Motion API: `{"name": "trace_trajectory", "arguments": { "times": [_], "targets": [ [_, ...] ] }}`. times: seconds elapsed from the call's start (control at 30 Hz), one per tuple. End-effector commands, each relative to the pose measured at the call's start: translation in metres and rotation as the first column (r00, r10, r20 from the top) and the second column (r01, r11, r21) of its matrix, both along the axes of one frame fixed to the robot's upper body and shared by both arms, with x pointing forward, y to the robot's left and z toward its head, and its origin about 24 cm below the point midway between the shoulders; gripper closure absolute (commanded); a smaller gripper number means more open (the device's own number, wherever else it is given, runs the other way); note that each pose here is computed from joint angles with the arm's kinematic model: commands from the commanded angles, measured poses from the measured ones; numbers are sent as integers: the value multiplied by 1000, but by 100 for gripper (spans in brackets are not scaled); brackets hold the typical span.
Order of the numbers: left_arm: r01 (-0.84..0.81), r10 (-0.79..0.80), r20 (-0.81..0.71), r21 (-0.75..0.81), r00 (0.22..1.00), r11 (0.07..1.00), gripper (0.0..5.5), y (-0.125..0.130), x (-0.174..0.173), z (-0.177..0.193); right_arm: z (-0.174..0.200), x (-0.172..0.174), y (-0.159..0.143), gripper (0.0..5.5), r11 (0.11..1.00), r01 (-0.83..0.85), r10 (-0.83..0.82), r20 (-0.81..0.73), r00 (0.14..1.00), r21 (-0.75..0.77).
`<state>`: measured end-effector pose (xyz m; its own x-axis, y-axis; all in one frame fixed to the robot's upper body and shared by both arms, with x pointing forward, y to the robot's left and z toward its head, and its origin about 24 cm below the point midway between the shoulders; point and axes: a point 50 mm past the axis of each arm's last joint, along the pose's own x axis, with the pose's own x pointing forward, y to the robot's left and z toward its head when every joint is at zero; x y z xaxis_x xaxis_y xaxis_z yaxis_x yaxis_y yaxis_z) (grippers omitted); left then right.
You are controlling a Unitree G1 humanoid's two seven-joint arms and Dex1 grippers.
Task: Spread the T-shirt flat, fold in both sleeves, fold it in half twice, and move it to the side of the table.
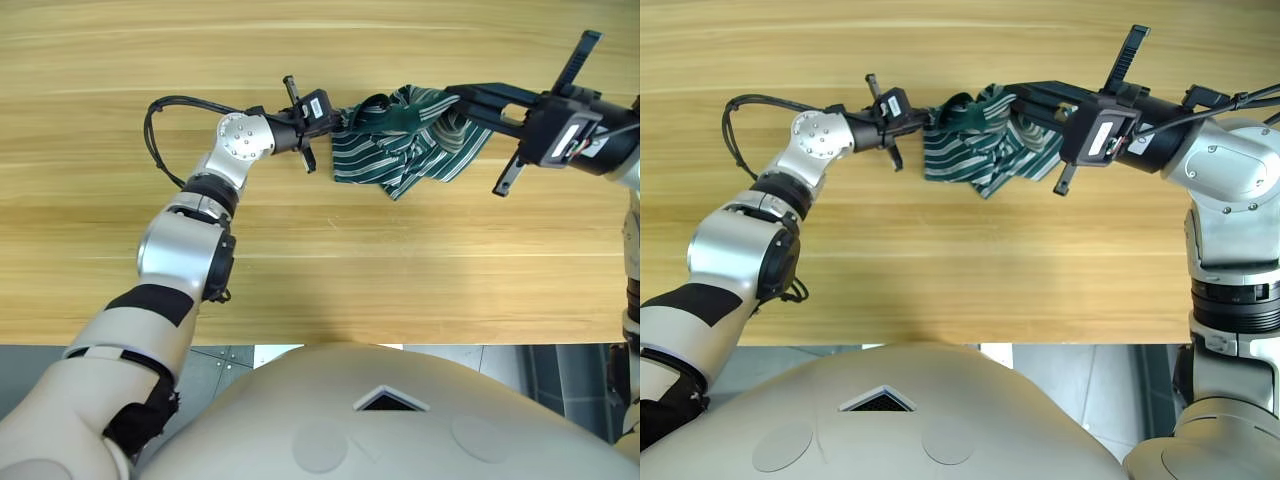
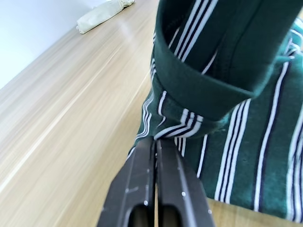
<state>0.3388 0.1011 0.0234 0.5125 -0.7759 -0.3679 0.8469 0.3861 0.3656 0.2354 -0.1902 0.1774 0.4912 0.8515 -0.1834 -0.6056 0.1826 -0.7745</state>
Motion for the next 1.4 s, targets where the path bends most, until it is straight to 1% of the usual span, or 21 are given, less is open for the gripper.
{"name": "trace_trajectory", "arguments": {
  "times": [0.03, 0.13, 0.17, 0.23, 0.3, 0.37, 0.43, 0.5, 0.57, 0.63, 0.67, 0.73, 0.77, 0.83, 0.9, 0.97, 1.03, 1.17, 1.27, 1.33, 1.4],
  "targets": [
    [-12, 12, 4, -22, 1000, 1000, 549, 6, 1, 3, -2, 2, -5, 550, 1000, 19, -19, -1, 1000, -22],
    [-39, 43, 54, -79, 998, 996, 549, 16, 10, 19, -6, 9, -11, 550, 997, 71, -71, 3, 997, -30],
    [-52, 62, 91, -106, 994, 993, 549, 23, 15, 30, -7, 15, -15, 550, 994, 103, -102, 8, 995, -33],
    [-81, 114, 185, -175, 976, 981, 549, 42, 29, 63, -7, 31, -25, 550, 983, 181, -181, 28, 983, -35],
    [-95, 162, 295, -229, 942, 969, 549, 65, 40, 103, -5, 50, -36, 550, 964, 264, -262, 54, 963, -18],
    [-68, 179, 431, -260, 885, 963, 549, 86, 45, 150, 3, 67, -44, 550, 947, 319, -321, 66, 945, 38],
    [-18, 156, 553, -247, 819, 969, 549, 99, 43, 188, 15, 80, -47, 550, 931, 352, -361, 91, 928, 102],
    [32, 120, 658, -214, 743, 976, 549, 106, 37, 221, 29, 88, -44, 550, 923, 354, -374, 140, 917, 151],
    [96, 47, 749, -147, 661, 984, 549, 111, 26, 246, 50, 85, -41, 550, 922, 315, -360, 197, 912, 225],
    [184, -84, 791, -37, 605, 982, 549, 119, 5, 255, 67, 70, -43, 550, 928, 252, -319, 233, 919, 275],
    [244, -180, 780, 36, 600, 969, 549, 127, -15, 250, 70, 54, -46, 550, 940, 198, -266, 237, 934, 277],
    [390, -396, 682, 173, 615, 904, 549, 135, -63, 225, 66, 17, -52, 550, 967, 87, -137, 203, 969, 239],
    [449, -474, 628, 215, 617, 868, 549, 135, -84, 211, 61, -2, -55, 550, 975, 37, -77, 175, 982, 219],
    [493, -539, 582, 253, 609, 832, 549, 136, -115, 189, 49, -35, -61, 550, 986, -52, 35, 106, 994, 161],
    [515, -535, 606, 228, 589, 826, 549, 134, -139, 181, 40, -65, -64, 550, 983, -139, 134, 47, 990, 121],
    [538, -521, 640, 194, 565, 821, 549, 133, -155, 185, 42, -81, -64, 550, 969, -212, 209, 32, 977, 127],
    [558, -519, 661, 179, 542, 810, 549, 132, -168, 189, 46, -96, -62, 550, 947, -288, 286, 34, 958, 145],
    [664, -504, 739, 102, 448, 741, 549, 135, -198, 217, 63, -128, -71, 550, 861, -453, 443, 98, 891, 231],
    [717, -478, 781, 57, 402, 695, 549, 140, -208, 237, 74, -135, -79, 550, 817, -502, 486, 128, 864, 284],
    [743, -445, 813, 24, 376, 669, 549, 142, -208, 252, 81, -131, -82, 550, 791, -526, 509, 143, 849, 313],
    [743, -414, 823, -15, 389, 669, 549, 143, -196, 265, 85, -118, -82, 550, 793, -515, 501, 132, 855, 325]
  ]
}}
